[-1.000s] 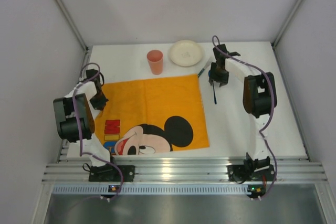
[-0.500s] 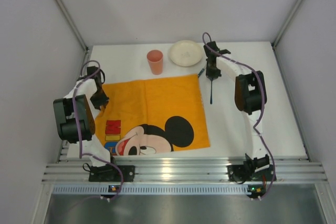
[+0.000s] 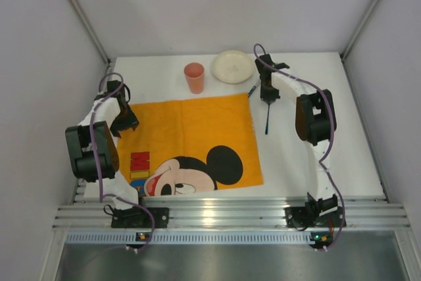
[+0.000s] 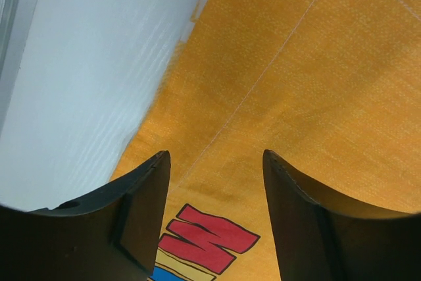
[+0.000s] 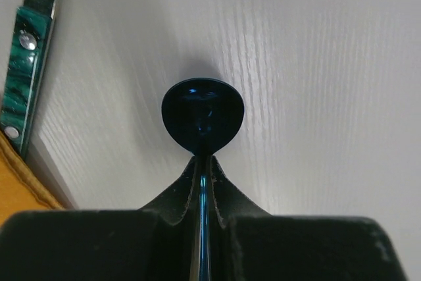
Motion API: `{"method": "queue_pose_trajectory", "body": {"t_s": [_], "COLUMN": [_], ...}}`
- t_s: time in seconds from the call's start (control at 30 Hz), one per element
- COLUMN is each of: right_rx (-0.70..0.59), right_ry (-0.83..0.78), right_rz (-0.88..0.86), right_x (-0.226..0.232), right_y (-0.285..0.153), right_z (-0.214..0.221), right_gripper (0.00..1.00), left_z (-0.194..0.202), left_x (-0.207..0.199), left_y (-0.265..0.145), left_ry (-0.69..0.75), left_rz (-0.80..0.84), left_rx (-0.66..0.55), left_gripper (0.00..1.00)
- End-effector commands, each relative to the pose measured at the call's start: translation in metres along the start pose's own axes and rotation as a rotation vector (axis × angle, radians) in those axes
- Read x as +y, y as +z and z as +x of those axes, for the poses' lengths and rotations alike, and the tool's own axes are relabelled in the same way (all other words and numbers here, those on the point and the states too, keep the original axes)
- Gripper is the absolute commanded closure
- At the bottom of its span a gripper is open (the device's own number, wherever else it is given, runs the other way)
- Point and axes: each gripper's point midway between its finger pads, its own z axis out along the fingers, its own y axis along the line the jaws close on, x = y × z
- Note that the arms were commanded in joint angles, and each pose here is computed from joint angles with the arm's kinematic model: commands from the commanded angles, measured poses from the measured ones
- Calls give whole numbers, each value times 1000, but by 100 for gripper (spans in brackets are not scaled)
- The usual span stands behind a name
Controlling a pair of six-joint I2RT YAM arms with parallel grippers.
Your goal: Set the dinner table for one person
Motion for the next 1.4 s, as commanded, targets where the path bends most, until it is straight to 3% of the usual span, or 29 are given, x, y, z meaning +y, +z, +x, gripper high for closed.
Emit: {"method": "queue_pose_trajectory", "body": {"t_s": [0.0, 0.27, 0.4, 0.57, 0.8, 1.03, 1.07, 1.1, 1.2, 1.37], "right_rx": [-52, -80, -34, 57, 90, 132, 141, 144, 128, 8], "right_ry": [11, -58, -79, -108, -18, -3, -12, -18, -41, -56], "right_rz": [-6, -202, -339, -430, -386, -366, -353, -353, -353, -342], "right_x": [-10, 46, 82, 122, 144, 150, 146, 145, 140, 124], "right_y": [-61, -160, -183, -175, -122, -109, -109, -110, -121, -155], "right_z": [-10, 34, 74, 124, 138, 160, 162, 162, 157, 113], "right_gripper": [100, 100, 100, 100, 100, 100, 96, 78, 59, 55], "left_z": [-18, -16, -11, -8, 0, 2, 3, 4, 7, 9], "left_x": [-1, -4, -7, -7, 3, 17, 17, 17, 15, 11], "left_y": [-23, -25, -28, -38, -56, -72, -73, -73, -73, -70], "left_ry": [-37, -60, -64, -65, -32, -2, -2, -3, -16, -32], "left_rz": [27, 47, 70, 95, 95, 60, 63, 66, 84, 101], "left_rx": [-73, -72, -71, -82, -86, -109, -113, -112, -112, -113], "left_gripper": [36, 34, 36, 36, 37, 38, 38, 38, 38, 38]}}
